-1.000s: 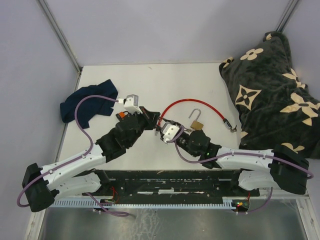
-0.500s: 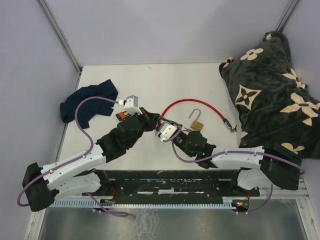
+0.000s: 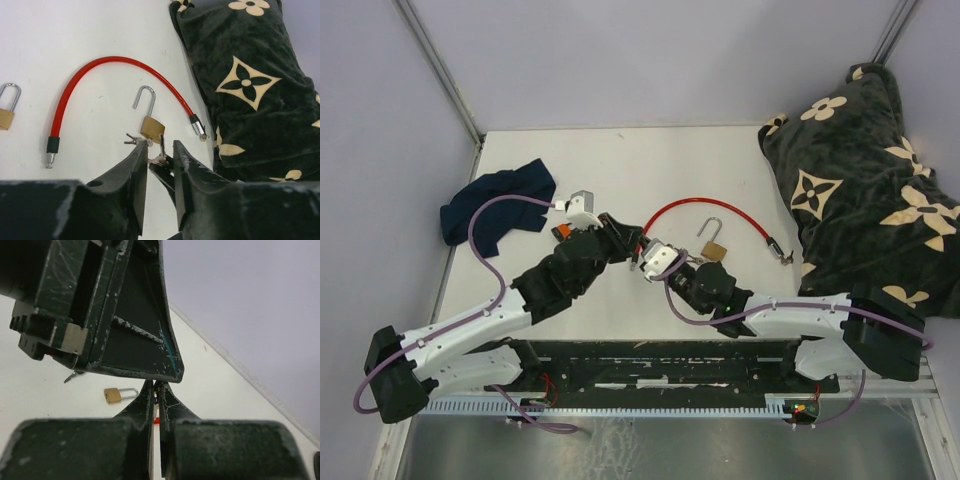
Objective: Unlock with the key
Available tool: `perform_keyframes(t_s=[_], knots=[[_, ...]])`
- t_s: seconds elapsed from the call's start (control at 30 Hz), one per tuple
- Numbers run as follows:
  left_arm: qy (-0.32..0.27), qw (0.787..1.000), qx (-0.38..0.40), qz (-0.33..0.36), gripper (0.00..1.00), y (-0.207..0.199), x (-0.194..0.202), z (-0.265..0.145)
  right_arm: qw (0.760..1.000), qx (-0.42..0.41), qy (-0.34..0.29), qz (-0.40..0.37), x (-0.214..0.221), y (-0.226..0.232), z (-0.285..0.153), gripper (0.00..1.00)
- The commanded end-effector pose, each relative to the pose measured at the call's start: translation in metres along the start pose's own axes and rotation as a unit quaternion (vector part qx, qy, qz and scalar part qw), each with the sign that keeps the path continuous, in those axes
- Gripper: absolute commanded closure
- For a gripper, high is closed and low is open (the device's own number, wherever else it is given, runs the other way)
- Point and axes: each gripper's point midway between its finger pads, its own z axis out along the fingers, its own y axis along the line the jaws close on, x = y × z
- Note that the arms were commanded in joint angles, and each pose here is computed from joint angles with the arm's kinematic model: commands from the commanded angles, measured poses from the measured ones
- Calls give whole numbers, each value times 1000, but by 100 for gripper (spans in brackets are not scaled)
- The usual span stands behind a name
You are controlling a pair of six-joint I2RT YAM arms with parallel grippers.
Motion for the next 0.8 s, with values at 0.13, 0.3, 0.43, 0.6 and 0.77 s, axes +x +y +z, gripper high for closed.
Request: perform_keyframes(t_s=[0.13,0.3,0.43,0.6,0.77], knots=[[-25,998,53,-11,44,-23,-34,-20,992,2,-47,121,-31,-13,-15,98],[-12,989,144,-9,38,-34,-44,-32,979,-33,-62,190,-37,-12,-23,98],[-8,973,232,-10,34,-52,-54,-46,966,-59,-76,238,-44,-12,-27,98],[15,953,300,-28,34,-64,-50,-52,946,-84,-112,293,-59,-14,-33,98],[34,935,349,-46,36,-73,-45,-54,927,-92,-147,332,-70,-17,-36,98]])
